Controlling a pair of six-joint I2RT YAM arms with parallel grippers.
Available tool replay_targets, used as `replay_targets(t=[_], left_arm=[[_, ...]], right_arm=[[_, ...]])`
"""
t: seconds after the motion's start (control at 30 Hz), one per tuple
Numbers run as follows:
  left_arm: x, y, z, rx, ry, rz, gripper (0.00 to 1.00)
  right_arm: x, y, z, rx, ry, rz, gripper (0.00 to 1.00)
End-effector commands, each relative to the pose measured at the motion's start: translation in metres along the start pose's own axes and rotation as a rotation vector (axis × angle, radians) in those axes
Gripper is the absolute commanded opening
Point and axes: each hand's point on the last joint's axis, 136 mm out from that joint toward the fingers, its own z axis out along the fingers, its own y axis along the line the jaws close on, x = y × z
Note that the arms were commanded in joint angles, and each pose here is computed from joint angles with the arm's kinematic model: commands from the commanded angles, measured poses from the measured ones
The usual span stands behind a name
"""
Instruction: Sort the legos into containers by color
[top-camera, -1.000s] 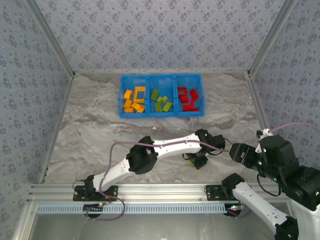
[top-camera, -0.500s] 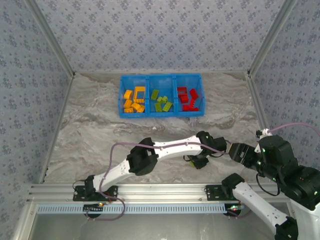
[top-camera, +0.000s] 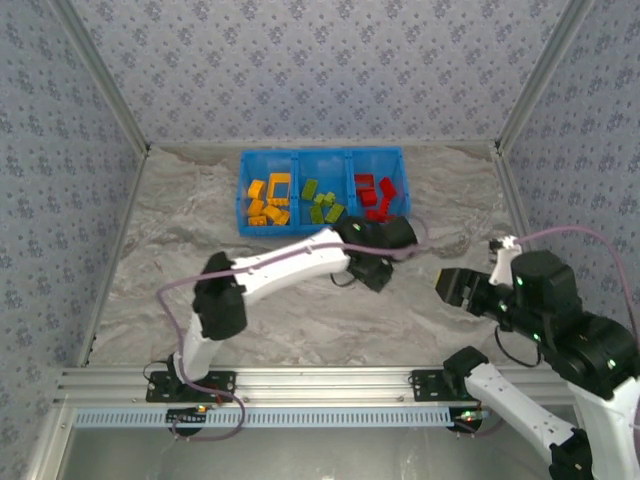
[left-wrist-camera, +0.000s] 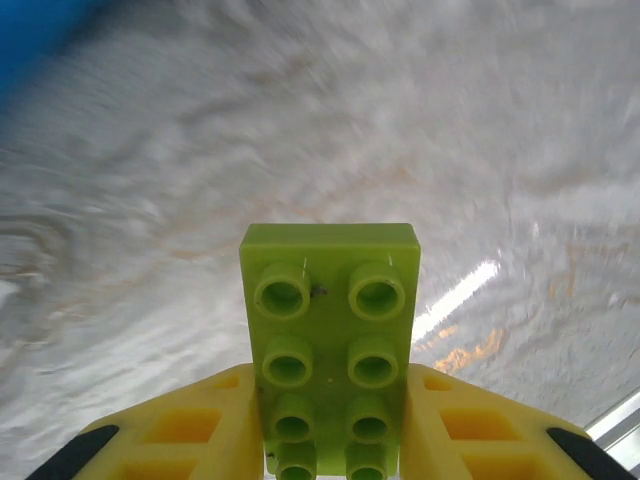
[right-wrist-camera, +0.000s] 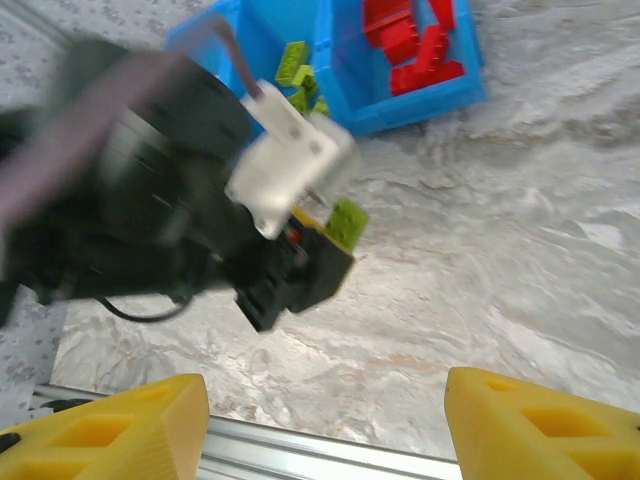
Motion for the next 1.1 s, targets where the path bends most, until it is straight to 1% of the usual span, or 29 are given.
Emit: replay_targets(t=[0.0, 0.13, 0.23, 0.3, 0.43, 0.5, 0.53, 0.63, 0.7, 0.8, 0.9, 1.07], left_arm=[[-0.011, 0.040, -0.006, 0.021, -0.024, -0.134, 0.34], [-0.038, 0.094, -0.008, 0.040, -0.087, -0.266, 0.34], [-0.066, 0.127, 0.001, 0.103, -0.148, -0.359, 0.34], [-0.084, 0.148, 0.010, 0.137, -0.183, -0.413, 0.33], [-0.121, 0.187, 0.029, 0.166, -0.238, -0.500, 0.33], [-0.135, 0.201, 0.042, 0.186, -0.244, -0.535, 0.33], [-0.141, 0.206, 0.046, 0.191, -0.247, -0.546, 0.33], [-0.157, 0.220, 0.063, 0.218, -0.254, -0.587, 0.33], [-0.163, 0.227, 0.073, 0.226, -0.258, -0.608, 0.33], [-0.167, 0.234, 0.088, 0.245, -0.252, -0.638, 0.33], [-0.166, 0.239, 0.101, 0.256, -0.243, -0.668, 0.34], [-0.163, 0.238, 0.116, 0.280, -0.221, -0.686, 0.38]], right_arm=[[-0.019, 0.030, 0.031, -0.103, -0.002, -0.065, 0.66], [-0.032, 0.046, 0.062, -0.145, 0.002, -0.088, 0.66], [-0.033, 0.054, 0.092, -0.158, 0.015, -0.119, 0.66], [-0.028, 0.059, 0.115, -0.166, 0.025, -0.158, 0.66], [-0.014, 0.079, 0.151, -0.164, 0.029, -0.326, 0.67], [-0.010, 0.094, 0.167, -0.167, -0.006, -0.406, 0.68], [-0.008, 0.099, 0.174, -0.161, -0.015, -0.432, 0.68], [-0.007, 0.105, 0.190, -0.068, -0.115, -0.532, 0.69], [-0.011, 0.103, 0.199, 0.047, -0.196, -0.595, 0.70], [-0.011, 0.100, 0.211, 0.138, -0.217, -0.625, 0.70], [-0.008, 0.103, 0.217, 0.142, -0.207, -0.603, 0.70], [-0.004, 0.103, 0.216, 0.132, -0.194, -0.581, 0.70]])
